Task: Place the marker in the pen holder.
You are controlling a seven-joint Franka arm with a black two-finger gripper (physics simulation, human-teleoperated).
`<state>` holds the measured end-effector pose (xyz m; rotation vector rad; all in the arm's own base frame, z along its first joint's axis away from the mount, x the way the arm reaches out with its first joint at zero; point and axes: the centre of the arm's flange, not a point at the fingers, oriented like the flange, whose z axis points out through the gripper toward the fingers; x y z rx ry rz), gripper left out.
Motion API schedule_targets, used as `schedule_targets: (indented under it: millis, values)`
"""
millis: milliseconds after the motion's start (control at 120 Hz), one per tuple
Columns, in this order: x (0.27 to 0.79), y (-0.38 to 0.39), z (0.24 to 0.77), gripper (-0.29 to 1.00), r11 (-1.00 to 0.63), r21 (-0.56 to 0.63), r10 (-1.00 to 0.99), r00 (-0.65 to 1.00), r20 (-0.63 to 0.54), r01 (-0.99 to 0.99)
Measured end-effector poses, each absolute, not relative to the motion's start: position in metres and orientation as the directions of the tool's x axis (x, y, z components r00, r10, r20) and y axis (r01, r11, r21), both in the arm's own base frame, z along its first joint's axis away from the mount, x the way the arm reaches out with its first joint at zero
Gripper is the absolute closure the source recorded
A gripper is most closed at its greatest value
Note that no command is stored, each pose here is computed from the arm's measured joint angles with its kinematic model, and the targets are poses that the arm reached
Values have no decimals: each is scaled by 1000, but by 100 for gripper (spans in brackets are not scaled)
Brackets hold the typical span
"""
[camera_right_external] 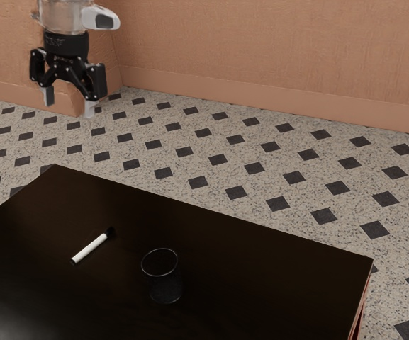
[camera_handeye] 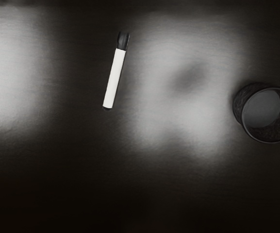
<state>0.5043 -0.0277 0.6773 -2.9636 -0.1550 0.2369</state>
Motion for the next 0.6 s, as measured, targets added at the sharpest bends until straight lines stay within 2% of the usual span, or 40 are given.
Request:
schedule_targets:
  millis: [108, 192, 267, 408, 600]
  values:
    - [515, -44, 668, 0, -980, -178, 99, 992, -76, 84]
    - [539, -45, 634, 0, -979, -184, 110, 990, -85, 93]
    - [561, -35, 587, 0, -974, -195, 140, 980, -138, 112]
    - [559, 49, 487, 0, -947, -216, 291, 920, -264, 237]
    - [557, 60, 390, 0, -951, -199, 297, 880, -371, 237]
